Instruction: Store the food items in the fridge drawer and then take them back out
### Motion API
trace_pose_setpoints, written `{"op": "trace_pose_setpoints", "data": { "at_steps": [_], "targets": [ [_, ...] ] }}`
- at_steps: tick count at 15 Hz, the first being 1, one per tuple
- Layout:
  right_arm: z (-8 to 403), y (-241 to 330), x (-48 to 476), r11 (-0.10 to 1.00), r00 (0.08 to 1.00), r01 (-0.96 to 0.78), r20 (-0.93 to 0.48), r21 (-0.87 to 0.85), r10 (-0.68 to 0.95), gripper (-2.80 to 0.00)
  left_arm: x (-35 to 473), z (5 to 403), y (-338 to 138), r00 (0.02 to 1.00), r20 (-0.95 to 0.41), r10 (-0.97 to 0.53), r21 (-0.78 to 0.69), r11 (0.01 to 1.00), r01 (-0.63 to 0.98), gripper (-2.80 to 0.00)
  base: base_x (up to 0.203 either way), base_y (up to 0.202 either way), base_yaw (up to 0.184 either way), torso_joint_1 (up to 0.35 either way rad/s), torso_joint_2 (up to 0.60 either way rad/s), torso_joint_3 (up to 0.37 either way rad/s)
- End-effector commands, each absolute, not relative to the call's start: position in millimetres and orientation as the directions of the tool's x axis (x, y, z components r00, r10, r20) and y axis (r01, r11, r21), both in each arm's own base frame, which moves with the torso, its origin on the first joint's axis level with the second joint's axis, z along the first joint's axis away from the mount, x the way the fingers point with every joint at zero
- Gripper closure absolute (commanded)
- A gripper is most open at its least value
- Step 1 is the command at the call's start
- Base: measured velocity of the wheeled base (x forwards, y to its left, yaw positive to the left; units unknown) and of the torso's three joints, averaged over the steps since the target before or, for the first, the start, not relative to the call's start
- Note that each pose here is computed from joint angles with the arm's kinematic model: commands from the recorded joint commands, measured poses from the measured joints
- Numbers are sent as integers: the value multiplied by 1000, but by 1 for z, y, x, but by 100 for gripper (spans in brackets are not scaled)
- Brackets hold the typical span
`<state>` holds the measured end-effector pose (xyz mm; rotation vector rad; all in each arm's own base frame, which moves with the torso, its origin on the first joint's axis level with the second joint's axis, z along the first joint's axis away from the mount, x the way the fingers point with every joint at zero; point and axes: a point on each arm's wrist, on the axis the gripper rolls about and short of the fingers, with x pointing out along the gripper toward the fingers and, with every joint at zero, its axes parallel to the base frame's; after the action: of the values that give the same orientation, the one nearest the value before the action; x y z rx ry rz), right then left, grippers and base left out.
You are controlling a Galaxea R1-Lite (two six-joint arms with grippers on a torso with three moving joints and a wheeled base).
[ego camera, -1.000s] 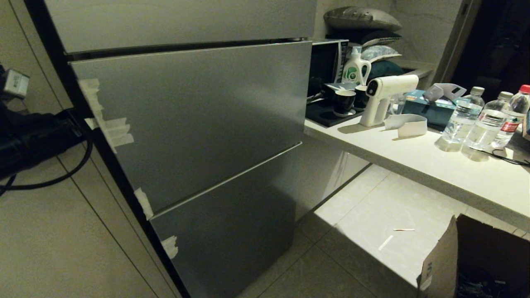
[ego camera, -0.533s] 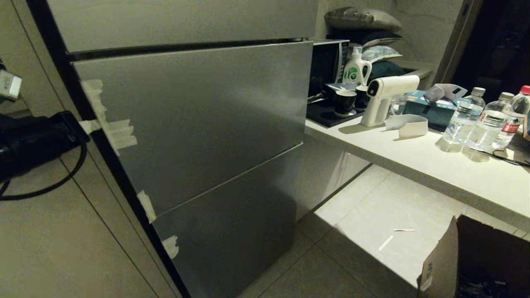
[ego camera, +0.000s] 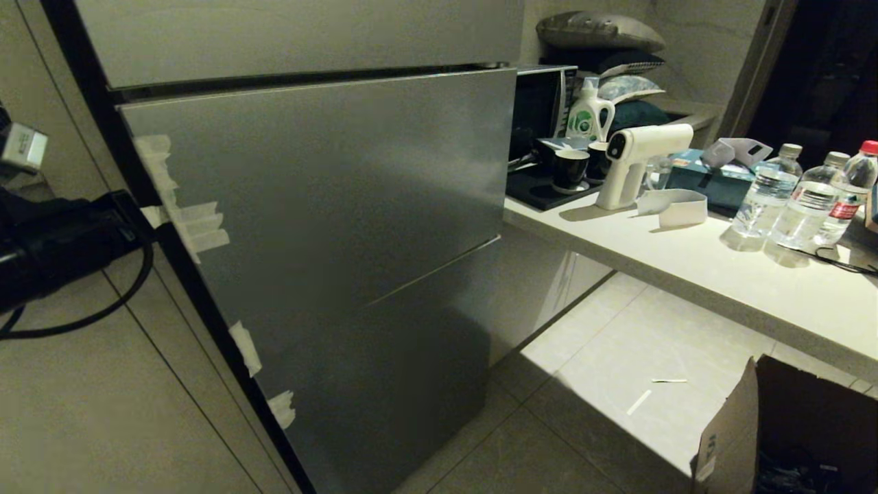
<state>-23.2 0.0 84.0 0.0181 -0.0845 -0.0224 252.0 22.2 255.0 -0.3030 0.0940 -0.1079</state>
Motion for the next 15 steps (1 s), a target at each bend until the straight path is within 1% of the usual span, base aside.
{"op": "trace_pose_setpoints", "data": {
  "at_steps": [1, 10, 13, 15],
  "targets": [
    [76, 0, -21, 1000, 998, 22, 56, 19, -23, 0, 237, 258, 17, 987, -57, -149, -301, 945, 126, 0, 0, 0, 0, 0, 0, 0],
    [76, 0, -21, 1000, 998, 22, 55, 21, -23, 0, 188, 251, -30, 945, -38, -325, -312, 902, 297, 0, 0, 0, 0, 0, 0, 0],
    [76, 0, -21, 1000, 998, 22, 54, 21, -23, 0, 162, 247, -50, 894, -22, -447, -309, 854, 419, 0, 0, 0, 0, 0, 0, 0],
    [76, 0, -21, 1000, 998, 22, 55, 21, -23, 0, 151, 246, -64, 864, -18, -503, -307, 825, 473, 0, 0, 0, 0, 0, 0, 0]
  ]
}}
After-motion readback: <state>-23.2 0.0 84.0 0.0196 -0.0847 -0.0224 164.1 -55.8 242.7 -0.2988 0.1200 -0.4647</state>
